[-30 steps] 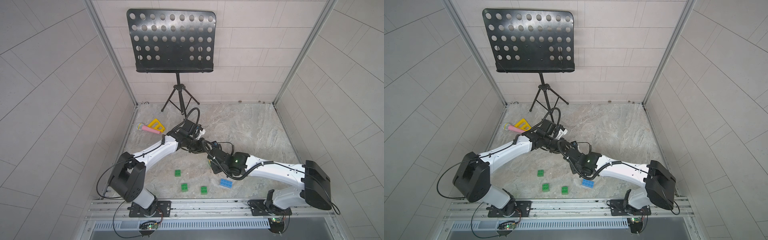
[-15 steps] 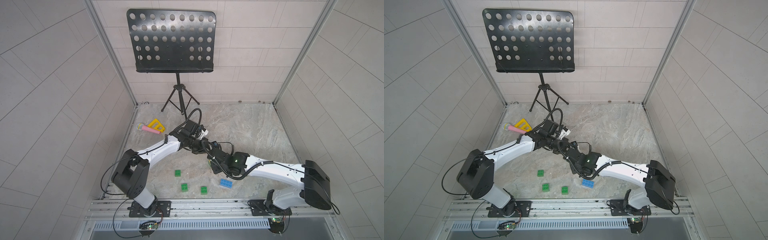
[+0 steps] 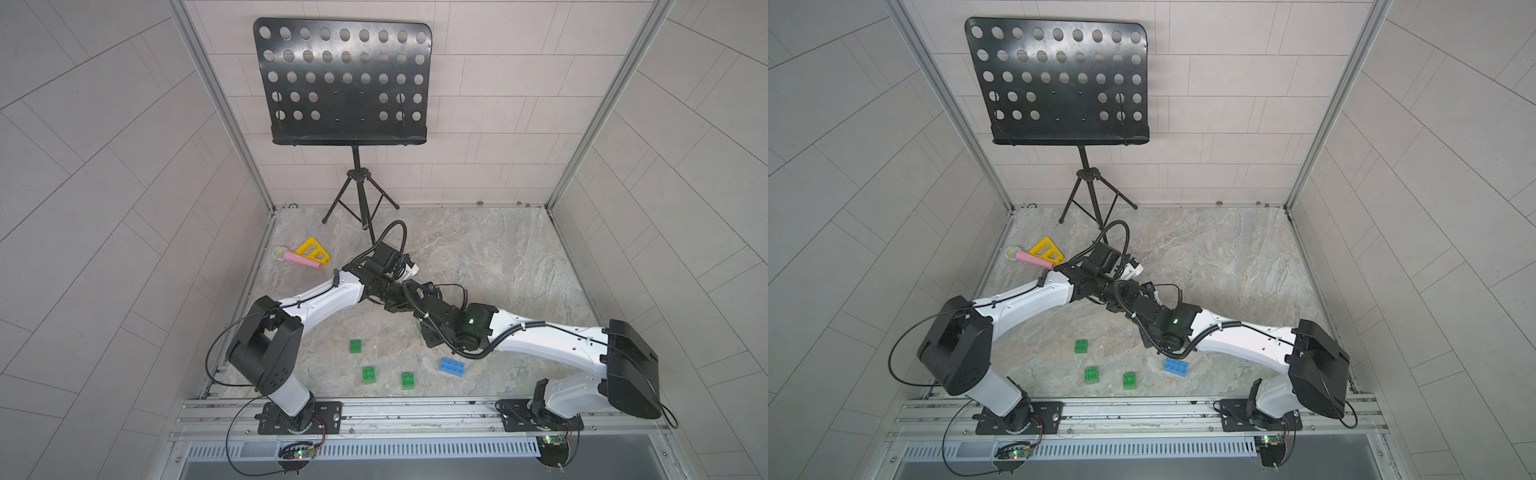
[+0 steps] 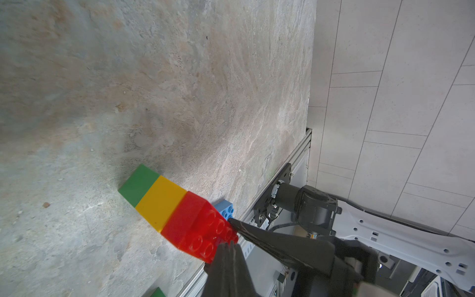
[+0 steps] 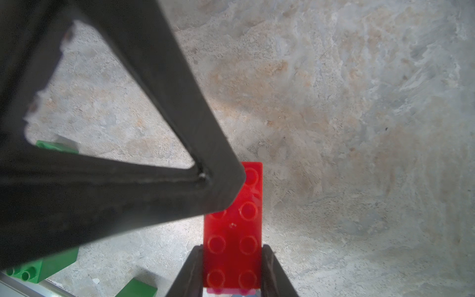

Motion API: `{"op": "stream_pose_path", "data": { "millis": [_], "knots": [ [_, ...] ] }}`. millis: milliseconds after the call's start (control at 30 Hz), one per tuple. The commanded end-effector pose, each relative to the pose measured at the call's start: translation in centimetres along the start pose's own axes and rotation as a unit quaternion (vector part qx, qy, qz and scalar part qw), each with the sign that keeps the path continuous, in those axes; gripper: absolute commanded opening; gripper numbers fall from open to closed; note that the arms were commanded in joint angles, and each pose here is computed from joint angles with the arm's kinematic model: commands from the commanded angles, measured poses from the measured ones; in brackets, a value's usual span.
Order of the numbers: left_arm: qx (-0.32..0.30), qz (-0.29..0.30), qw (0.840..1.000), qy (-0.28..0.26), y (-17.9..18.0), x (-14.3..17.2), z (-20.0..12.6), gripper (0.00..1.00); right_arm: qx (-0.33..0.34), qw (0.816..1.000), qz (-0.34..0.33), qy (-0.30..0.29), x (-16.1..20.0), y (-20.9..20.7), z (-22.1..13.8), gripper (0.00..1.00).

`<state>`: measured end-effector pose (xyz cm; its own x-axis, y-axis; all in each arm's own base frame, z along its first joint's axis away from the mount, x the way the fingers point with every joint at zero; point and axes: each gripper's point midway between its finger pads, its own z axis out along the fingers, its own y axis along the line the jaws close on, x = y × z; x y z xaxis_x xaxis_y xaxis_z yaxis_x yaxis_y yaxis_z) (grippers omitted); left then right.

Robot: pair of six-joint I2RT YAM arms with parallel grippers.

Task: Assemble the letter r with lego
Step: Assemble the lego brick with the lego brick.

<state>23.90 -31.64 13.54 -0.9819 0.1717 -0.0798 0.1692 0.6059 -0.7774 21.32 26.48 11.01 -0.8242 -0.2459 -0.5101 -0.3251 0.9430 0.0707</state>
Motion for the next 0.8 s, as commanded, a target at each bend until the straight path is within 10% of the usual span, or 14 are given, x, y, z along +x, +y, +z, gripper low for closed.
{"op": "stream_pose_path", "data": {
  "millis": [0,433,767],
  "knots": [
    [-0.025,0.004,0.999,0.019,1.0,0.7,0.5,0.00,0.019,1.000,0.002,0.007,0.2,-0.6,0.0,0.00],
    [-0.116,-0.012,0.992,0.046,4.9,1.9,1.5,0.00,0.016,1.000,0.004,0.007,0.1,-0.5,-0.2,0.00],
    [-0.056,0.025,0.998,-0.013,0.4,-0.1,-0.3,0.00,0.013,1.000,-0.002,0.011,-0.1,-0.2,-0.5,0.00]
  ]
}}
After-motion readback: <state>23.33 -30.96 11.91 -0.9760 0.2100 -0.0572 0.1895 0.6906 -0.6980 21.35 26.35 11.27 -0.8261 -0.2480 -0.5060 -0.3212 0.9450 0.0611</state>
